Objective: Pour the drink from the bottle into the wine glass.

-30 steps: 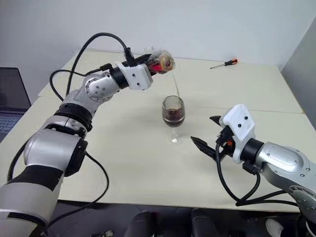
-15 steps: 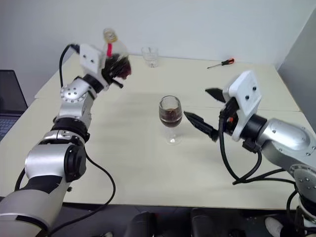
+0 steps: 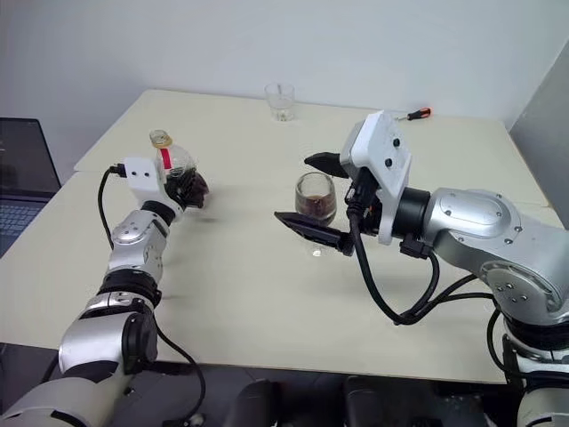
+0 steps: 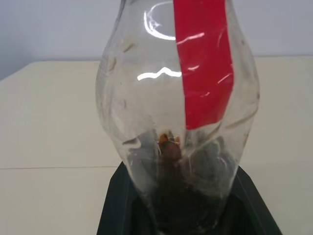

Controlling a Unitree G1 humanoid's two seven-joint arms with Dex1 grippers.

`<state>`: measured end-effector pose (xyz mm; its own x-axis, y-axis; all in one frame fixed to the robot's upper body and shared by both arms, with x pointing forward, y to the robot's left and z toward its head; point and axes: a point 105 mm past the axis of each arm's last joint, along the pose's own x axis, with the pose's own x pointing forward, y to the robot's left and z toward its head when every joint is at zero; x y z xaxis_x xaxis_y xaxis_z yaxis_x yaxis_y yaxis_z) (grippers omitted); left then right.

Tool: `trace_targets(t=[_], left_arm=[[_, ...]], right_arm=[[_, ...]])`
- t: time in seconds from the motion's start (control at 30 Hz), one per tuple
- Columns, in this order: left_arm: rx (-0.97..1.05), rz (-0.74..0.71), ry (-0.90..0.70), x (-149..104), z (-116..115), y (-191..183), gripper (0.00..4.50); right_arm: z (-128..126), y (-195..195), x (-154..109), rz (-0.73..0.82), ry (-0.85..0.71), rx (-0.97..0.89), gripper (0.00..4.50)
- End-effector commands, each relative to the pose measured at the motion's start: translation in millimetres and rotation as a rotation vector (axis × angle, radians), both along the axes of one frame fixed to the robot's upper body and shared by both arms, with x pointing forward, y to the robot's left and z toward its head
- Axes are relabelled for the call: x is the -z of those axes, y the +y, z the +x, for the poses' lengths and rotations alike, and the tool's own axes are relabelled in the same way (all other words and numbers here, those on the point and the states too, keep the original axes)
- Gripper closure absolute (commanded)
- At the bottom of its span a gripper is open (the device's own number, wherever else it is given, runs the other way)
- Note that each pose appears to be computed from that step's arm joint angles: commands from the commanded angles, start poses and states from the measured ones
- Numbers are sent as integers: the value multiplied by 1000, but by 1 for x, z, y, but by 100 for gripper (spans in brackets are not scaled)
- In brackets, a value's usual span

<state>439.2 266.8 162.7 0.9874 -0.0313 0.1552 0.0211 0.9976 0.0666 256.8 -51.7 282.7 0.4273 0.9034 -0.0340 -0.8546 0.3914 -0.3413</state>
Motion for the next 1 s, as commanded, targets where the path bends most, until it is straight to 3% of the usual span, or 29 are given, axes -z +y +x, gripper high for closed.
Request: trace_targets(t=[0.03, 0.07, 0.37, 0.7, 1.0], left_arm=[[-39, -27, -58, -8, -4, 5, 376], [-38, -28, -57, -6, -5, 5, 303], [-62, -60, -73, -1, -14, 1, 9], [-59, -61, -68, -7, -31, 5, 2], [-13, -42, -65, -25, -65, -12, 2]], right_arm=[[-4, 3, -12, 8, -62, -32, 0], [-4, 3, -12, 6, -62, -36, 0], [1, 1, -9, -18, -58, -36, 0], [10, -8, -2, -37, -45, -37, 0], [43, -13, 0, -89, -76, -63, 0]])
